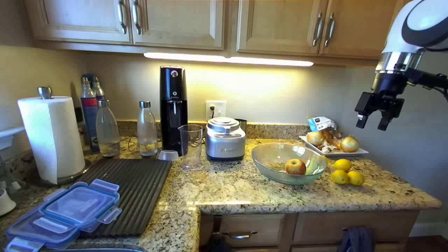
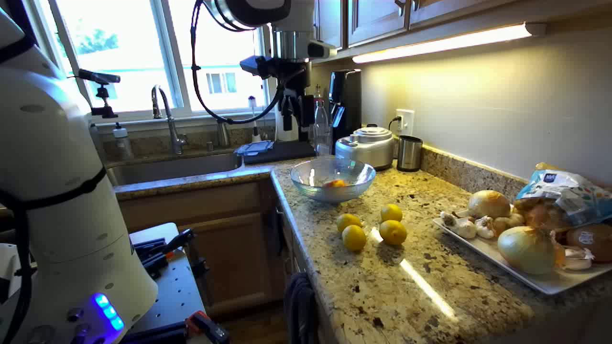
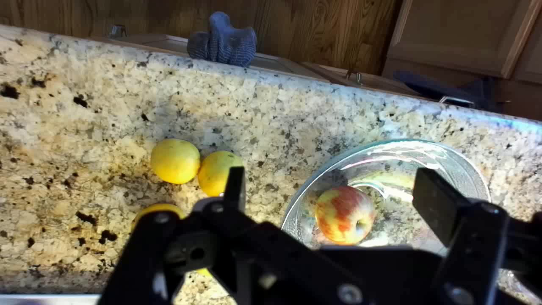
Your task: Place one lemon from the counter in the glass bowl
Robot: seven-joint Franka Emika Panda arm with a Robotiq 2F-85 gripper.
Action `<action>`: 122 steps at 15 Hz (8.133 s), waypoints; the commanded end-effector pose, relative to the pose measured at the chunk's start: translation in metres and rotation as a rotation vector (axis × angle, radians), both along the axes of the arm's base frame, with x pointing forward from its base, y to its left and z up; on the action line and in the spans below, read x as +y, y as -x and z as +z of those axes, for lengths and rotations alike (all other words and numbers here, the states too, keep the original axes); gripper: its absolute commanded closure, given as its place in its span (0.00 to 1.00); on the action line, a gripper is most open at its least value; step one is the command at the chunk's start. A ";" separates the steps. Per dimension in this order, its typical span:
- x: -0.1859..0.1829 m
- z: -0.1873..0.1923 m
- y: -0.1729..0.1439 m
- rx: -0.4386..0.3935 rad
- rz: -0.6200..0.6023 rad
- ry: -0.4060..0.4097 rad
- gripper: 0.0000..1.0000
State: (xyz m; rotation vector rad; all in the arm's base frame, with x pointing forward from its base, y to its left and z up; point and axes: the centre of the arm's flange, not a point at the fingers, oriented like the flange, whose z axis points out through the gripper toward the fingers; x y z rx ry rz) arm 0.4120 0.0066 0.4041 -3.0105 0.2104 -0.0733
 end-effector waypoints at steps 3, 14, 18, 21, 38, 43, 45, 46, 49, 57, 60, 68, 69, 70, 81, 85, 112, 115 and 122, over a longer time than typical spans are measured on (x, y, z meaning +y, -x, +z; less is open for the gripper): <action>0.000 0.000 -0.001 -0.001 0.000 0.000 0.00; -0.042 -0.042 -0.046 0.042 -0.358 0.046 0.00; -0.068 -0.074 -0.063 0.069 -0.568 0.059 0.00; -0.081 -0.098 -0.070 0.101 -0.729 0.042 0.00; -0.124 -0.180 -0.089 0.110 -1.185 0.172 0.00; -0.134 -0.204 -0.088 0.096 -1.348 0.119 0.00; -0.136 -0.211 -0.087 0.120 -1.382 0.098 0.00; -0.136 -0.214 -0.086 0.132 -1.402 0.096 0.00; -0.136 -0.220 -0.082 0.152 -1.431 0.078 0.00; -0.138 -0.245 -0.083 0.144 -1.452 0.052 0.00; -0.136 -0.252 -0.084 0.151 -1.453 0.054 0.00; -0.136 -0.258 -0.085 0.160 -1.463 0.057 0.47; -0.136 -0.258 -0.085 0.160 -1.462 0.056 0.45; -0.136 -0.256 -0.085 0.163 -1.463 0.051 0.40; -0.131 -0.237 -0.083 0.150 -1.446 0.039 0.00; -0.127 -0.237 -0.084 0.158 -1.435 0.034 0.00; -0.118 -0.130 -0.080 -0.020 -1.319 0.009 0.67; -0.091 -0.097 -0.090 -0.091 -1.209 -0.011 0.67; 0.009 -0.069 -0.125 -0.170 -0.959 -0.056 0.67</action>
